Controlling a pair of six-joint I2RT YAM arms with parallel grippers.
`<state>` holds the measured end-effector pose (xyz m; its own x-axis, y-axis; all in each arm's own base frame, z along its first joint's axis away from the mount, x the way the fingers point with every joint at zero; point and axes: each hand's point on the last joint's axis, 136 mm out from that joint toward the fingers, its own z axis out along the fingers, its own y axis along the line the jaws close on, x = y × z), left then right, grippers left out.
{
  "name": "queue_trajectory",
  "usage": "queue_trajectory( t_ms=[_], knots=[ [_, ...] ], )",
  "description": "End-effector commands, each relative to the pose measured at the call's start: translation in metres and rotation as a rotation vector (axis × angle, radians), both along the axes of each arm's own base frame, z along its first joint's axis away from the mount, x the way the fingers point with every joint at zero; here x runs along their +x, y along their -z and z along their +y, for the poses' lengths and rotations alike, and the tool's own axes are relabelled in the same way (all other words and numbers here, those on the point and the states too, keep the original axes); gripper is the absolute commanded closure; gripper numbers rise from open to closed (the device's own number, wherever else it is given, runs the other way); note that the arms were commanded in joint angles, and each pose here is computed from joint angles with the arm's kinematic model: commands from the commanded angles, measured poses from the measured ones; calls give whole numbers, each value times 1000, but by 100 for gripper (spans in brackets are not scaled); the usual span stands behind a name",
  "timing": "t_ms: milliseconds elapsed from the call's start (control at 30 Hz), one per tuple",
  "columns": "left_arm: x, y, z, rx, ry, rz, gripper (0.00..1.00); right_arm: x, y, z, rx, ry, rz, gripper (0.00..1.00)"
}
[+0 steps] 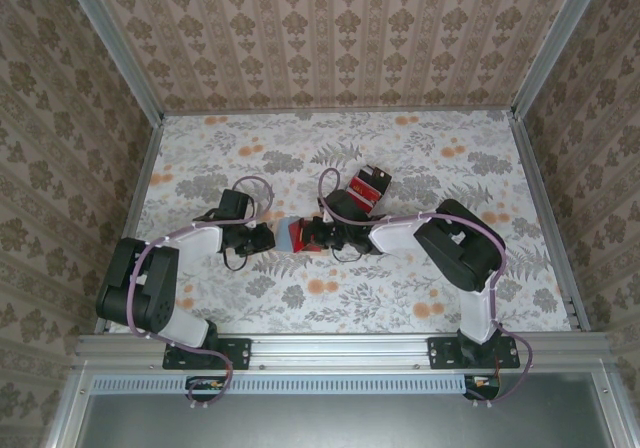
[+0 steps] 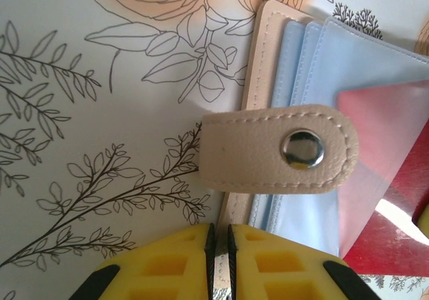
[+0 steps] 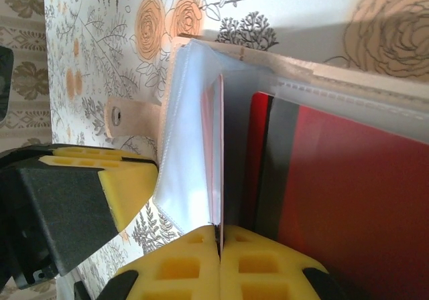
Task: Put the credit cards into the card holder
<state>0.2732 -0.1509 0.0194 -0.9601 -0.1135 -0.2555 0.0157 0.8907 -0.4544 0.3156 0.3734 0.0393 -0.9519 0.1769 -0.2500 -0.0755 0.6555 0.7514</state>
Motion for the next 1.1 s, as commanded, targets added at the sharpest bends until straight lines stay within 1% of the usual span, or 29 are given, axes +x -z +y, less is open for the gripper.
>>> queue_trajectory(
  t_ms=[0,367,500,667,900,1067],
  knots=[
    [-9,4,-2,-4,11,17,84,-1,2,-15,-9,54,14,95],
    [-11,14,-6,-29,3,36,84,1,6,-23,41,146,16,97],
    [-12,14,-6,-30,-1,34,84,5,11,-19,96,188,19,99],
    [-15,12,-6,-30,-2,37,84,6,13,-23,136,256,11,100],
    [-15,13,-7,-27,-4,36,84,6,24,-20,147,271,9,100],
    [-16,12,-8,-25,0,37,84,7,29,-24,115,289,-9,100]
  ],
)
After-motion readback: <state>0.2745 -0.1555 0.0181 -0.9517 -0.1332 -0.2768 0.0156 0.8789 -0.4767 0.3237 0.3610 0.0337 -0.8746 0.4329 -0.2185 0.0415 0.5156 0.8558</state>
